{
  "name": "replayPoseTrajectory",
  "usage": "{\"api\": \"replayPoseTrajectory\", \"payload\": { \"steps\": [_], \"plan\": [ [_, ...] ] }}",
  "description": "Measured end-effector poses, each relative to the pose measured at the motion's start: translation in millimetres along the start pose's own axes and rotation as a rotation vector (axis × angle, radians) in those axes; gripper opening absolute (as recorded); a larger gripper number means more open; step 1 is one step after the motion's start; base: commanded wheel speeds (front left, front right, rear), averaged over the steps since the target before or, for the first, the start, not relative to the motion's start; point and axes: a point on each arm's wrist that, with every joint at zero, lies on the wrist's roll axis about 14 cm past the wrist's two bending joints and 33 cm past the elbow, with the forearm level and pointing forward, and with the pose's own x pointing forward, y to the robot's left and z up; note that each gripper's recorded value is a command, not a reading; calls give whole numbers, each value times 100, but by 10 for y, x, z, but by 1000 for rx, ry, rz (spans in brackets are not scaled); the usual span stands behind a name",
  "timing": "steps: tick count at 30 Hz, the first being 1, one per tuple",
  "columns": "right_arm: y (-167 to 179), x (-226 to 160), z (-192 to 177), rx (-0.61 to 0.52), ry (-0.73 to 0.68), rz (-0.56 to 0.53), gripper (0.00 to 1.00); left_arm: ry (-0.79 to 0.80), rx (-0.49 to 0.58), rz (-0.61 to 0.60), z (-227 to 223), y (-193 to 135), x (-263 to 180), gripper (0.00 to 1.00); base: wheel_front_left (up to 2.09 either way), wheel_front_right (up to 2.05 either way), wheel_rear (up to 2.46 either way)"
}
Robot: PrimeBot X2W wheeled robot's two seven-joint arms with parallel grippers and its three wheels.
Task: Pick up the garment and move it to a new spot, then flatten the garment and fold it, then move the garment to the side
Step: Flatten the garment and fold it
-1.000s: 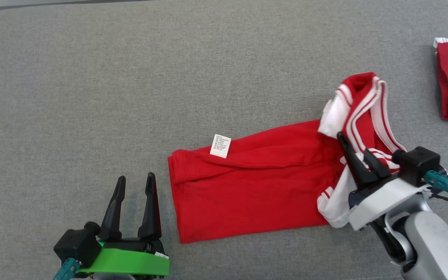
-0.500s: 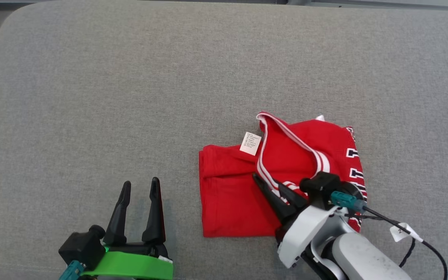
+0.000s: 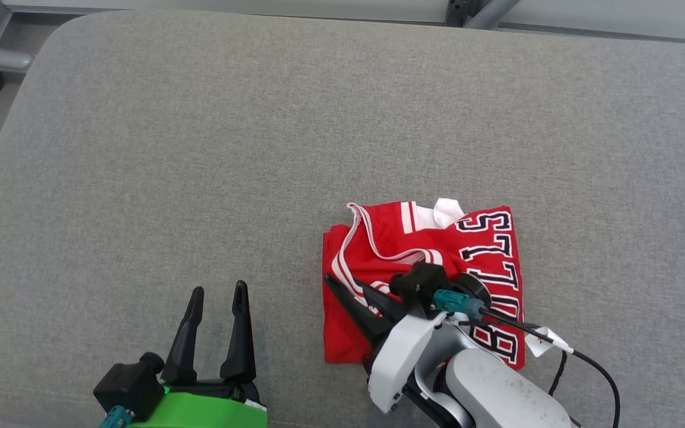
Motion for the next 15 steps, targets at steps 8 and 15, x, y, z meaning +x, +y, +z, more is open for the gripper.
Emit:
{"api": "replayPoseTrajectory", "payload": {
  "steps": [8, 15],
  "plan": [
    [55, 95, -138, -27, 56, 32, 90, -4, 4, 19, 14, 59, -18, 100, 0, 0, 0],
    [60, 66, 61, -74, -15, 25, 100, -8, 7, 25, 29, 84, -53, 100, 0, 0, 0]
  ]
}}
